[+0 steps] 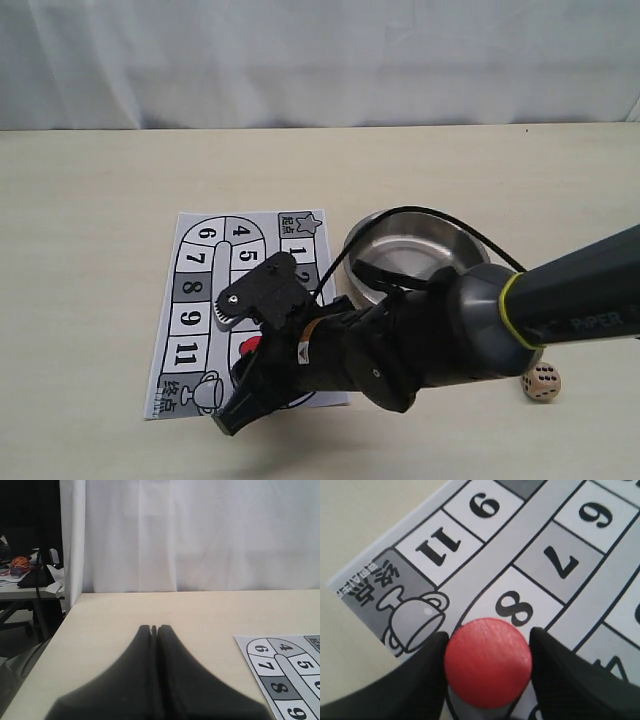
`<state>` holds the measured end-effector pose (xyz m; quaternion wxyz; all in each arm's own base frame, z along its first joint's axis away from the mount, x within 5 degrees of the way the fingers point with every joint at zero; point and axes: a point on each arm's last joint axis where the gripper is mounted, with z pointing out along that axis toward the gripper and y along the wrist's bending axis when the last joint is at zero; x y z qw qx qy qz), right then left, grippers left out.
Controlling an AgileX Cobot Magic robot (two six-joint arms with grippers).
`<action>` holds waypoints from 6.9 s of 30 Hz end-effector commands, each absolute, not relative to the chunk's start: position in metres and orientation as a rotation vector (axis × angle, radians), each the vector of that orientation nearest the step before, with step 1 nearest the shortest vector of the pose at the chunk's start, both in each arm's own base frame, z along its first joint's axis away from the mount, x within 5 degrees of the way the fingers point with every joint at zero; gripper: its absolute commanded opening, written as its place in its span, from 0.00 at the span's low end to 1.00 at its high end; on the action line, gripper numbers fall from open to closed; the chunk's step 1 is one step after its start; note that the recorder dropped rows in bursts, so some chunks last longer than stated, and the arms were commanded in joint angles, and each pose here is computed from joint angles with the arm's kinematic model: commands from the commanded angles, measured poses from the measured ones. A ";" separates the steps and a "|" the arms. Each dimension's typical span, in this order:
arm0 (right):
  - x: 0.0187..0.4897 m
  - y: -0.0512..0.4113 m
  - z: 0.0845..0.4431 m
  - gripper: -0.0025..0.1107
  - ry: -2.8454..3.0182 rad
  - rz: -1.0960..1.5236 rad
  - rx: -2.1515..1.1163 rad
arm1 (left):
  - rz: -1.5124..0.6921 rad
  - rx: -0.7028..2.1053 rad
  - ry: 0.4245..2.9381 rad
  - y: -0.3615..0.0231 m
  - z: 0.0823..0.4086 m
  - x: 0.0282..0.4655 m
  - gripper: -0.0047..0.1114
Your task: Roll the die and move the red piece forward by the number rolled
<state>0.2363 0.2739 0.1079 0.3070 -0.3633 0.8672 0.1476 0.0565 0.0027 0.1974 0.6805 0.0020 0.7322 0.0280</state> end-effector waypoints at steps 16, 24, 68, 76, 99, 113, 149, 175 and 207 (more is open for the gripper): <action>0.236 0.273 0.150 0.57 2.220 0.473 -0.837 | 0.059 0.002 1.625 0.003 0.200 0.056 0.04; 0.254 0.251 0.167 0.57 2.354 0.441 -0.759 | 0.059 0.002 1.625 0.003 0.200 0.056 0.04; 0.359 0.032 0.191 0.06 2.690 0.054 -0.157 | 0.059 0.002 1.625 0.003 0.200 0.056 0.04; 0.357 0.030 0.190 0.06 2.717 0.031 -0.114 | 0.059 0.002 1.625 0.003 0.200 0.056 0.04; 0.314 0.026 0.253 0.06 2.749 0.033 -0.118 | 0.059 0.002 1.627 0.003 0.200 0.056 0.04; 0.213 0.018 0.344 0.06 2.412 0.042 -0.107 | 0.060 0.003 1.626 0.003 0.200 0.056 0.04; -0.080 -0.006 0.406 0.06 1.407 0.070 -0.066 | 0.059 0.002 1.627 0.003 0.200 0.056 0.04; -0.009 -0.001 0.332 0.06 1.601 0.057 -0.075 | 0.059 0.003 1.623 0.003 0.201 0.056 0.04; 0.056 0.005 0.200 0.06 1.628 0.024 -0.112 | 0.059 0.002 1.625 0.003 0.200 0.056 0.04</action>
